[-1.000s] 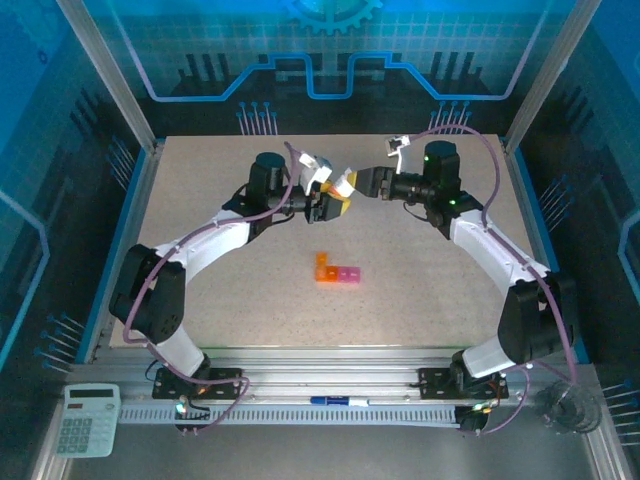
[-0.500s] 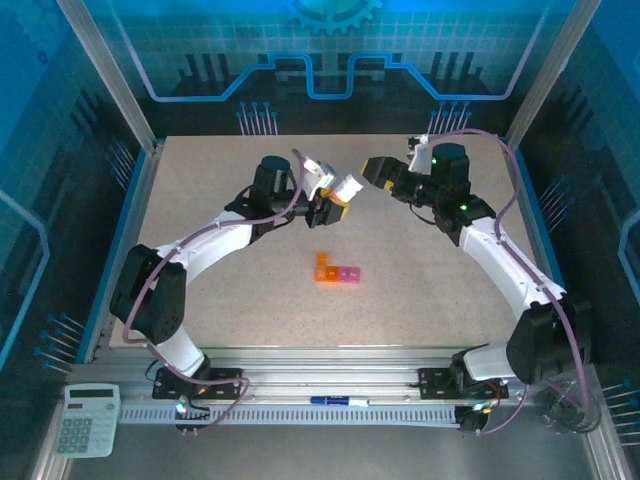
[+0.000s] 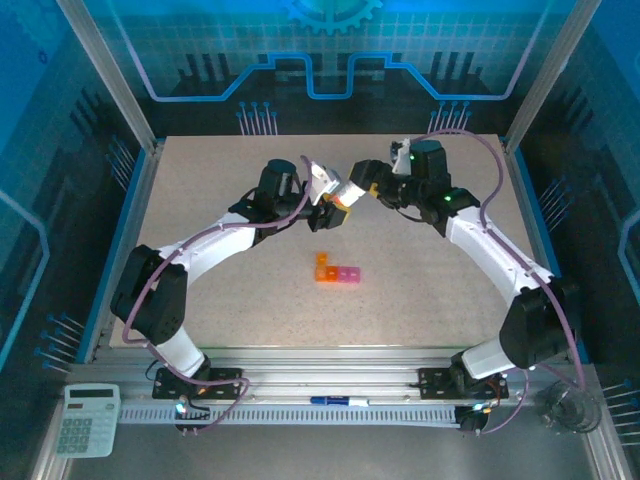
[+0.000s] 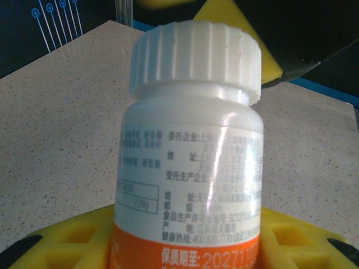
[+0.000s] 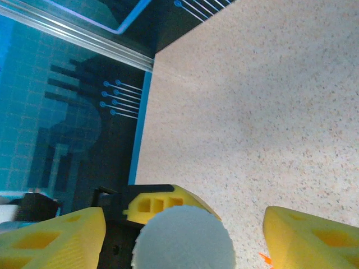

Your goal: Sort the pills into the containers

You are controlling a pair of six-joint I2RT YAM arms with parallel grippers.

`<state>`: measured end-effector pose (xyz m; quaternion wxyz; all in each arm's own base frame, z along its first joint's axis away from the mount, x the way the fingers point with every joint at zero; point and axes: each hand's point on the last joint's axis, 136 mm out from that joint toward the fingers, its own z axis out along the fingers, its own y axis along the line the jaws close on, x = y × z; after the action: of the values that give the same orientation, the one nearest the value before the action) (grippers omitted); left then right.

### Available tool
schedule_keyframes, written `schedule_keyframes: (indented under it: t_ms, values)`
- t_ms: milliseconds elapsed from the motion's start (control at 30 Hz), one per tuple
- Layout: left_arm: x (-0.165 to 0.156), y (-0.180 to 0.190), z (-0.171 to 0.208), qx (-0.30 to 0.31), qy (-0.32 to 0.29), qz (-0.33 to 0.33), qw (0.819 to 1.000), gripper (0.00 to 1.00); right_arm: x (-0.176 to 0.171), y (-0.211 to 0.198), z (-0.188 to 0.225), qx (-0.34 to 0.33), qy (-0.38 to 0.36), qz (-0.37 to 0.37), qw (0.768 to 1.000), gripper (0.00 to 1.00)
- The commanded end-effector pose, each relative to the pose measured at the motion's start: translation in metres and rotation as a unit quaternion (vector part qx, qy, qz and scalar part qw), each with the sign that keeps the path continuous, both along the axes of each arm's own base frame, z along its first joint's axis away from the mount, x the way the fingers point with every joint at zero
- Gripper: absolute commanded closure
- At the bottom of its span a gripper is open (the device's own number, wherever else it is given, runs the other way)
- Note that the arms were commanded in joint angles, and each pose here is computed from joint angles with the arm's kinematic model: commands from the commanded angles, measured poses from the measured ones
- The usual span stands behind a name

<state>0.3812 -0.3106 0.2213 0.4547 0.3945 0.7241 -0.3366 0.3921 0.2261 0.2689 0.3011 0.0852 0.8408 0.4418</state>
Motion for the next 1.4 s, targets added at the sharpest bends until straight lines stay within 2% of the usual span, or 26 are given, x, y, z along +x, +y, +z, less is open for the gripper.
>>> schedule_keyframes:
  t_ms: [0,233,333,433,600,800,867,933,1000,1133,1267,1367]
  values:
    - [0.001,-0.005,0.01,0.002,-0.021,-0.007,1.0,1.0,0.0,0.004,0.001,-0.005,0.005,-0.002,1.0,0.28]
    - [0.001,-0.006,0.009,0.001,-0.017,-0.007,1.0,1.0,-0.001,0.01,0.002,0.0,-0.003,0.018,1.0,0.59]
    - [0.002,-0.007,0.01,-0.003,-0.015,-0.007,1.0,1.0,-0.002,0.012,0.001,-0.005,-0.011,0.038,0.999,0.63]
    - [0.0,-0.008,0.012,-0.015,-0.001,-0.017,1.0,1.0,0.0,0.01,0.004,-0.018,-0.054,0.065,0.996,0.63]
    - [-0.004,-0.005,0.028,-0.065,0.035,-0.041,0.996,1.0,-0.001,-0.002,0.007,-0.049,-0.162,0.119,0.978,0.59]
    - [-0.004,-0.004,0.033,-0.091,0.054,-0.049,0.993,1.0,0.001,-0.009,0.013,-0.015,-0.176,0.114,0.978,0.57]
    - [-0.003,-0.004,0.031,-0.091,0.055,-0.047,0.993,1.0,0.002,-0.008,0.017,-0.003,-0.171,0.11,0.979,0.51]
    - [-0.002,-0.004,0.03,-0.089,0.055,-0.044,0.994,1.0,0.001,-0.006,0.024,0.012,-0.169,0.111,0.979,0.33]
    - [-0.001,-0.003,0.029,-0.086,0.05,-0.041,0.994,1.0,0.001,-0.007,0.031,0.024,-0.166,0.102,0.981,0.27]
    - [0.003,0.0,0.026,-0.071,0.037,-0.028,0.996,1.0,0.006,-0.018,0.034,0.03,-0.13,0.054,0.99,0.21]
    - [0.007,0.005,0.022,-0.05,0.016,-0.008,0.999,1.0,0.012,-0.031,0.016,0.017,-0.051,-0.004,0.999,0.19]
    - [0.009,0.006,0.02,-0.041,0.005,0.0,0.999,1.0,0.012,-0.028,0.009,0.016,-0.021,-0.013,1.0,0.19]
